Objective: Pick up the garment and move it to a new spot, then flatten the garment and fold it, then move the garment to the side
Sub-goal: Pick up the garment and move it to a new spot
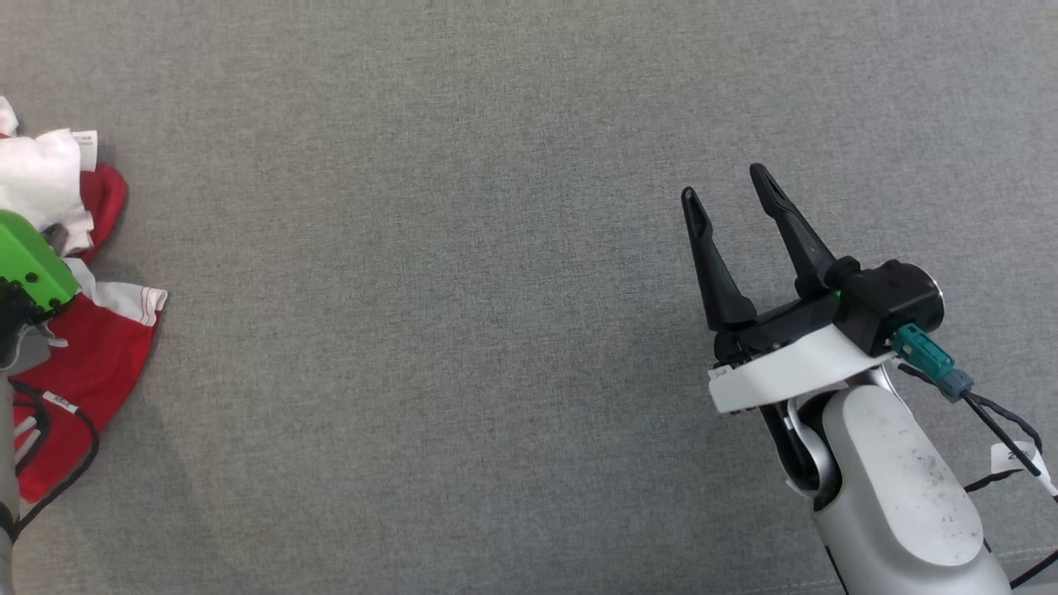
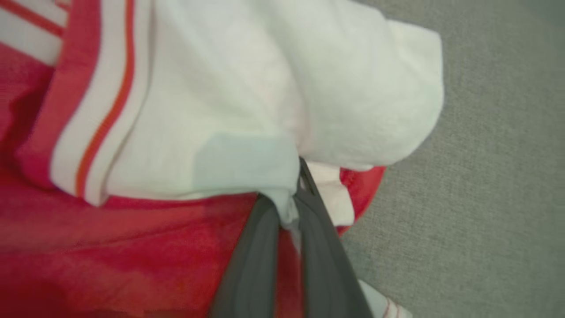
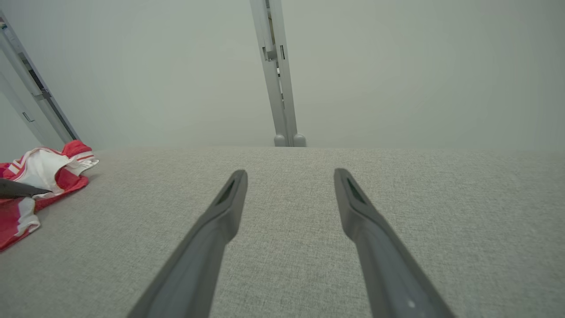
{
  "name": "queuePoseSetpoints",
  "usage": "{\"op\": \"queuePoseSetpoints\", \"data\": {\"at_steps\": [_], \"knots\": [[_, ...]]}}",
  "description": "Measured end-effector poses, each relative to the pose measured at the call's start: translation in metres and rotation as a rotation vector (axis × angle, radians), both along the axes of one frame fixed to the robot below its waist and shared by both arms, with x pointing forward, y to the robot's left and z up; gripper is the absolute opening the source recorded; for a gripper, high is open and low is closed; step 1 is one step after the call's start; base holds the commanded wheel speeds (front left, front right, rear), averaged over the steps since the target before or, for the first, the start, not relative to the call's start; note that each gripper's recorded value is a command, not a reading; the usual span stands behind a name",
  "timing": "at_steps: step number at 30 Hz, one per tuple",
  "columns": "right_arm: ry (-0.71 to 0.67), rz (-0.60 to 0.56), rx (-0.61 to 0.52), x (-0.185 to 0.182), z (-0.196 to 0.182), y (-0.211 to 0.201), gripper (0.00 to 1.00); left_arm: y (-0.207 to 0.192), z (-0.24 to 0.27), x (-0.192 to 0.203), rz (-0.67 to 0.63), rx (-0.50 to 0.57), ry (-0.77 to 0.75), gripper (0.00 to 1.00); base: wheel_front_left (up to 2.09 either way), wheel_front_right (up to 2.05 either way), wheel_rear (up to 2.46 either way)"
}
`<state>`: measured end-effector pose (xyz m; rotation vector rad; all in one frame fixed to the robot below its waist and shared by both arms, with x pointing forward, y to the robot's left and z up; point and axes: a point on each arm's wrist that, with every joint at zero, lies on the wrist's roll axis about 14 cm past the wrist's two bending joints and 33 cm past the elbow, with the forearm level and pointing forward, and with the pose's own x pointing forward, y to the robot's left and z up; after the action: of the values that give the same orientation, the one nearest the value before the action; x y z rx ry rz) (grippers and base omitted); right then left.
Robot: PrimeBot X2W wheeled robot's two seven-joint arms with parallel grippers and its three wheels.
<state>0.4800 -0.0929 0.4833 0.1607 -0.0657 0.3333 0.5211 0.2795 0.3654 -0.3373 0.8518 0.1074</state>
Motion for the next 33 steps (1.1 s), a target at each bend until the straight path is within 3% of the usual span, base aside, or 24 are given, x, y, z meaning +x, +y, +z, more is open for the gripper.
{"op": "queuePoseSetpoints", "data": {"at_steps": [8,15,24,29,33], "knots": [[-0.029,0.021,0.014,-0.014,0.019,0.010,1.00,0.007,0.057,0.006,-0.071,0.099,-0.155,0.00,0.00,0.00,0.00],[-0.056,0.019,0.040,-0.035,0.039,0.012,1.00,-0.013,0.151,0.018,-0.198,0.160,-0.402,0.00,0.00,0.00,0.00],[-0.111,-0.019,0.057,-0.057,0.065,0.000,1.00,-0.116,0.259,0.004,-0.494,0.136,-0.706,0.00,0.00,0.00,0.00],[-0.130,-0.080,0.052,-0.062,0.072,-0.022,1.00,-0.191,0.268,-0.013,-0.667,0.051,-0.777,0.00,0.00,0.00,0.00],[-0.124,-0.131,0.049,-0.066,0.070,-0.040,1.00,-0.256,0.244,-0.033,-0.790,-0.068,-0.761,0.00,0.00,0.00,0.00]]}}
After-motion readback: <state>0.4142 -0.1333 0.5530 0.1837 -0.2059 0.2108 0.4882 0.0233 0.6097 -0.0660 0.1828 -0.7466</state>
